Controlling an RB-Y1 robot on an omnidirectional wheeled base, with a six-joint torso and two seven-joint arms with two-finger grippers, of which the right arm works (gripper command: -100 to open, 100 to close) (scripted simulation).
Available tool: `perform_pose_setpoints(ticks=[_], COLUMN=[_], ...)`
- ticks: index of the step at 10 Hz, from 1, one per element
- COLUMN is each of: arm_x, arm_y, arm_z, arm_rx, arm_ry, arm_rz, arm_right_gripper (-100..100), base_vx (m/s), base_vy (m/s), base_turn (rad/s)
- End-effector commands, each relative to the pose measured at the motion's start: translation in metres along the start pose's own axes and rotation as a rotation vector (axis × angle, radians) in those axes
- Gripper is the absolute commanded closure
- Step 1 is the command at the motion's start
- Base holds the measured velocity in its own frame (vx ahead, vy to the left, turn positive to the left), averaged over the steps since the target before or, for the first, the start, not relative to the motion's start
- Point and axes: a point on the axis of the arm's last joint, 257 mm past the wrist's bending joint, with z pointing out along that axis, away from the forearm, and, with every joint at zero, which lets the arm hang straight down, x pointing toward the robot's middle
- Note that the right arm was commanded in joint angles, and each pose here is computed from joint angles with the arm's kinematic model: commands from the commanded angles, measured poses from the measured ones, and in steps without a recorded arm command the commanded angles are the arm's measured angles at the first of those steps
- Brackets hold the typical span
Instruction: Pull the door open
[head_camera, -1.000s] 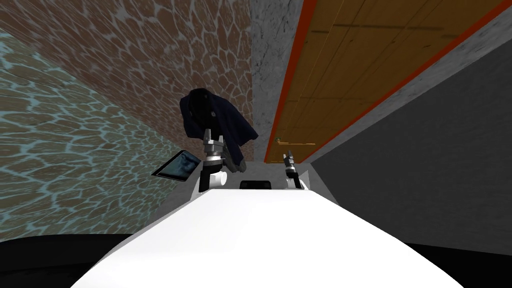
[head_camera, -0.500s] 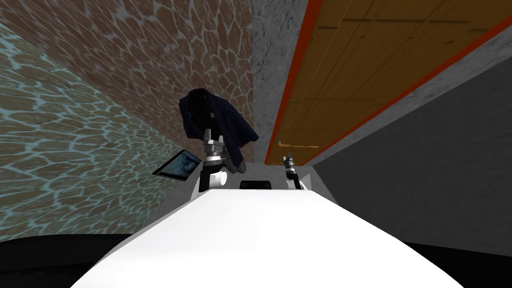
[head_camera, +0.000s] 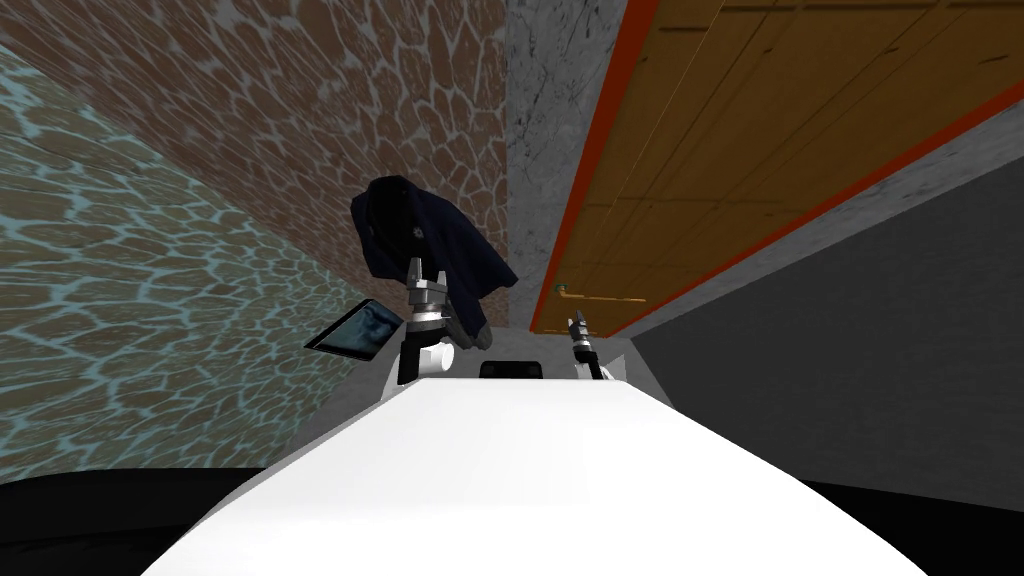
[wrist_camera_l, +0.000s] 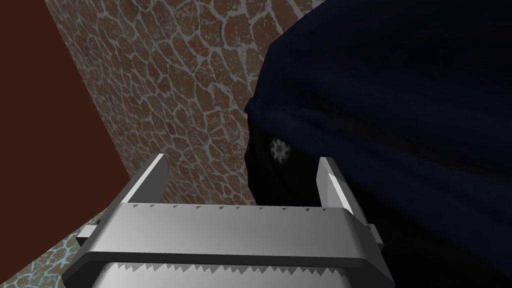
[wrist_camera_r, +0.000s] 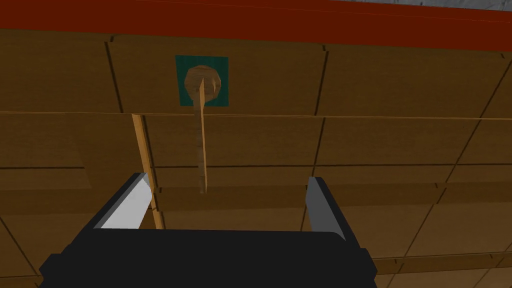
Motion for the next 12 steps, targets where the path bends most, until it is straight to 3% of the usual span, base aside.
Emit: perform_pose_setpoints(ticks=[1,9,12], arm_x=[-0.005,-0.017,-0.051], arm_y=[-0.009,-0.031,-0.033], arm_z=[-0.0023,-0.0101,-0.0233], arm_rx=[0.019,0.068,0.071], arm_ry=[-0.006,-0.023,-0.068], arm_rz=[0.002,0.007,0.006], arm_right_gripper=[-100,-100,-100], base_vx=[0.082,0.059,0.177], base_vy=[-0.038,-0.023,0.025], base_turn=[0.036,0.029,0.146])
